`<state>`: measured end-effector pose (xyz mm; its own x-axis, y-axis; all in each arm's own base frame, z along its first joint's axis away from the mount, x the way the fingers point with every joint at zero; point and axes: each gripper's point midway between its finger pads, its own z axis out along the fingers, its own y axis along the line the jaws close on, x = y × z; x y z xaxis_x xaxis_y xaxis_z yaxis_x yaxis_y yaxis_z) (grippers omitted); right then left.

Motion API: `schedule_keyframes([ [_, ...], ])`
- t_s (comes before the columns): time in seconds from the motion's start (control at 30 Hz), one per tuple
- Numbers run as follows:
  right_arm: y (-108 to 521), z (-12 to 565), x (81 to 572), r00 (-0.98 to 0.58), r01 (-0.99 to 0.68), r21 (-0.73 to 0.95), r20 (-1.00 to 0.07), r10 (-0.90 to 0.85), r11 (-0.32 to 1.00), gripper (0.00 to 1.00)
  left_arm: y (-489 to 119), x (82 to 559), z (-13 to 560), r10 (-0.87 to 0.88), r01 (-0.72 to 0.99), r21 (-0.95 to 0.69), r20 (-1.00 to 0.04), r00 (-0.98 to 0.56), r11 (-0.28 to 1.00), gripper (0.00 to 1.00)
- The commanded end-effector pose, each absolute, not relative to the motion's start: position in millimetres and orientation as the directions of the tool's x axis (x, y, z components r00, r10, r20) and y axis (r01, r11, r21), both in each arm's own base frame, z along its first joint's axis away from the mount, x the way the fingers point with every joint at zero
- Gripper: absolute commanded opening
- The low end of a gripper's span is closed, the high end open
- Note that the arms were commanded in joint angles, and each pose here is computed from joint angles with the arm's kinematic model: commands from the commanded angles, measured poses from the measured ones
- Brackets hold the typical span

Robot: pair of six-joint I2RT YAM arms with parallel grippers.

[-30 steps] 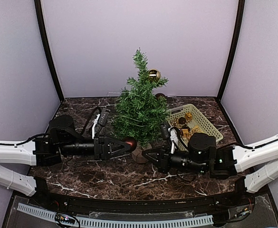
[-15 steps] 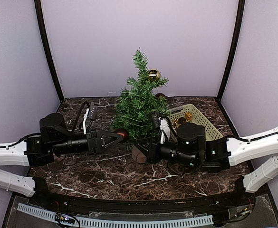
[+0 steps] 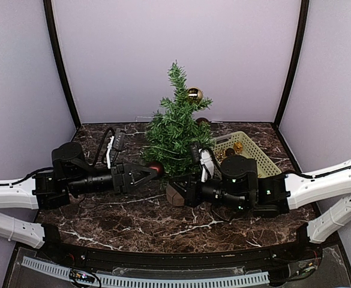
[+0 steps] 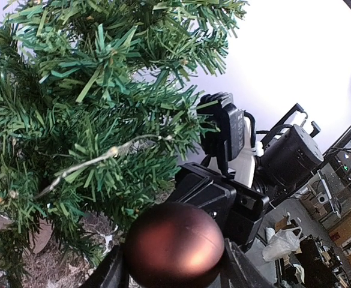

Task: Decorate the small christmas tree
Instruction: Hang the ornament ball on the branch.

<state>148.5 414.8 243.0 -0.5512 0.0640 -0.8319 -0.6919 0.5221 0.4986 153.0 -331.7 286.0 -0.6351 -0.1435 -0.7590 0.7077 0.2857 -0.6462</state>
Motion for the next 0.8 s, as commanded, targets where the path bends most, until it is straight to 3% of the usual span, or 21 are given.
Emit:
schedule_keyframes([
  [0.0,419.8,268.4,142.3,-0.526,-0.723,0.514,-0.842,0.114,0.461,0.0,-334.0,150.1,318.2,-0.2,0.759,-0.615,-0.788,-0.583,0.212,0.46],
  [0.53,419.1,269.3,136.8,-0.508,-0.747,0.495,-0.856,0.101,0.444,0.0,-336.5,147.8,317.3,-0.194,0.765,-0.615,-0.788,-0.585,0.193,0.46],
  [0.77,428.8,265.6,118.5,-0.487,-0.803,0.46,-0.873,0.028,0.38,0.0,-331.6,136.8,315.3,-0.19,0.77,-0.621,-0.781,-0.595,0.145,0.46],
])
